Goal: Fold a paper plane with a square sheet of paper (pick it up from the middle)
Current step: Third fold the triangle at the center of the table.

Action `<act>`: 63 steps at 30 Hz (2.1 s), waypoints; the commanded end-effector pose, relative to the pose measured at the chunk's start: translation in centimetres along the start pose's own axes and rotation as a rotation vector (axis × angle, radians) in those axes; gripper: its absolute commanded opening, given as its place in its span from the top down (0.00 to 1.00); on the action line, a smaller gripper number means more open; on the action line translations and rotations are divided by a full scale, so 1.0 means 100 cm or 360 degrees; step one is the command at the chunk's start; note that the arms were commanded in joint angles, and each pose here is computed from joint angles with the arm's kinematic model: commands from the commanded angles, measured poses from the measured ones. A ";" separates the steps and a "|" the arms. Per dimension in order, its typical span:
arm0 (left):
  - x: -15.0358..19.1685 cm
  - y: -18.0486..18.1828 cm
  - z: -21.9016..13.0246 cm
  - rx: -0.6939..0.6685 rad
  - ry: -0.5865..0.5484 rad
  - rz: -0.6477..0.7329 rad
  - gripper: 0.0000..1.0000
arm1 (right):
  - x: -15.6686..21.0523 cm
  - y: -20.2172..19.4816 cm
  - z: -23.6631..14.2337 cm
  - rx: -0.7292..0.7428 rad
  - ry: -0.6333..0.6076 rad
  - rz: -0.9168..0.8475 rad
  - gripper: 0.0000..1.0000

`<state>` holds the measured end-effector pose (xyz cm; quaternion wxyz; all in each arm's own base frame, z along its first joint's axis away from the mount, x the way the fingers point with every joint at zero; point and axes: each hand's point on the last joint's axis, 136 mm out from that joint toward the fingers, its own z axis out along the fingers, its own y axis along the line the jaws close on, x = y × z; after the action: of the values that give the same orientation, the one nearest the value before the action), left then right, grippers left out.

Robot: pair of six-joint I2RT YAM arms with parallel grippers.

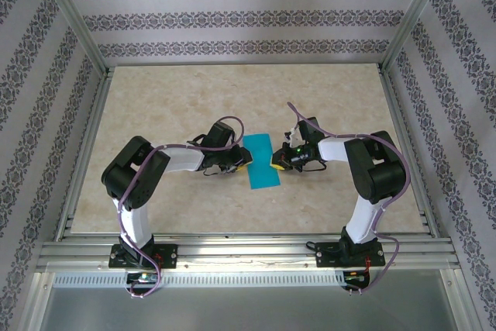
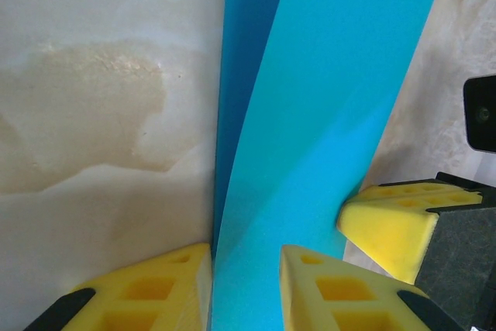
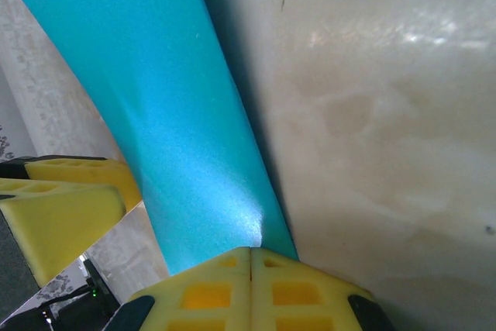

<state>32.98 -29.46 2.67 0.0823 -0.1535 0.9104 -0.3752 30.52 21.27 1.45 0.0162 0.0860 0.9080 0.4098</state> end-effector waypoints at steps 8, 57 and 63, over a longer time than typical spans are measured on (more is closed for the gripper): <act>-0.003 -0.003 0.004 0.0032 -0.0010 -0.0012 0.71 | 0.020 -0.038 0.008 0.0190 0.0052 0.0129 1.00; -0.001 -0.003 -0.061 0.0187 -0.0043 -0.0058 0.96 | 0.018 0.071 -0.056 -0.0034 -0.0497 -0.0835 0.08; -0.005 -0.003 -0.064 0.0212 -0.0057 -0.0069 0.95 | 0.056 0.091 -0.040 0.0217 -0.0782 -0.1660 0.23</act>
<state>31.71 -25.55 6.58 0.0965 -0.1818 0.8825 -0.4229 25.73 24.45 9.64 0.3172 -0.1898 0.8684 0.3306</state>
